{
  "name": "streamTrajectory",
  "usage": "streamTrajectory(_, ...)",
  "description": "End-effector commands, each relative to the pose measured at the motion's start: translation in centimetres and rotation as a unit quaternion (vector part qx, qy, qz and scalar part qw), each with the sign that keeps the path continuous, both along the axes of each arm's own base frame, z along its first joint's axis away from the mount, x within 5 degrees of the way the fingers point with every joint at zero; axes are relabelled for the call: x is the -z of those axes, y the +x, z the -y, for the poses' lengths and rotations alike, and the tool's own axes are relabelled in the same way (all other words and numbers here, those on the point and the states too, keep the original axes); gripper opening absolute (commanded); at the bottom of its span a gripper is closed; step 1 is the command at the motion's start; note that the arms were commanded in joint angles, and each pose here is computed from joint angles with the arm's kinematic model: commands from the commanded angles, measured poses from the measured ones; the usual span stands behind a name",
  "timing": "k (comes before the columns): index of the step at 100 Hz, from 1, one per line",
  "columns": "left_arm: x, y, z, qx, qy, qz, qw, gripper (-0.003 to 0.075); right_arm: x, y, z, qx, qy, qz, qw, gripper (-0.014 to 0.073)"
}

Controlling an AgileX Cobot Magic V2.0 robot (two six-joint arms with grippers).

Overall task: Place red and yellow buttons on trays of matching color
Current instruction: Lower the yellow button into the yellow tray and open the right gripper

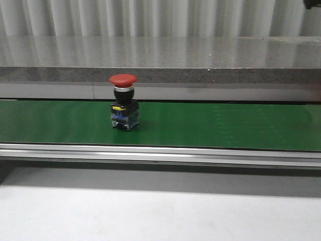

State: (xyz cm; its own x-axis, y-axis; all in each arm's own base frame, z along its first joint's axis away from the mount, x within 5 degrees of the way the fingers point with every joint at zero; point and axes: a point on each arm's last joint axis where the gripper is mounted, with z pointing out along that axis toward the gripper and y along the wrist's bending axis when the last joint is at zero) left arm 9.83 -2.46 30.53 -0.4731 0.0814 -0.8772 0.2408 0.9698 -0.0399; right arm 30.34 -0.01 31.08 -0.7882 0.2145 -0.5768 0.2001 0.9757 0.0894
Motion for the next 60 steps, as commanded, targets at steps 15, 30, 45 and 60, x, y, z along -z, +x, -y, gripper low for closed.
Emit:
streamTrajectory(15, -1.4, 0.3, 0.2, 0.001, -0.017, 0.043, 0.999, -0.0020, -3.8, -2.4, 7.8, 0.157, -0.038, 0.073, 0.984, 0.0156)
streamTrajectory(30, -1.4, 0.3, 0.2, 0.001, -0.017, 0.043, 0.999, -0.0020, -3.8, -4.4, 12.8, 0.252, -0.041, 0.069, 0.964, 0.0156)
streamTrajectory(45, -1.4, 0.3, 0.2, 0.001, -0.017, 0.043, 0.999, -0.0020, -3.3, -6.7, 16.9, 0.329, -0.047, 0.058, 0.941, 0.0153)
streamTrajectory(60, -1.4, 0.3, 0.2, 0.001, -0.017, 0.043, 0.999, -0.0020, -1.0, -8.6, 19.7, 0.386, -0.038, 0.039, 0.921, 0.0153)
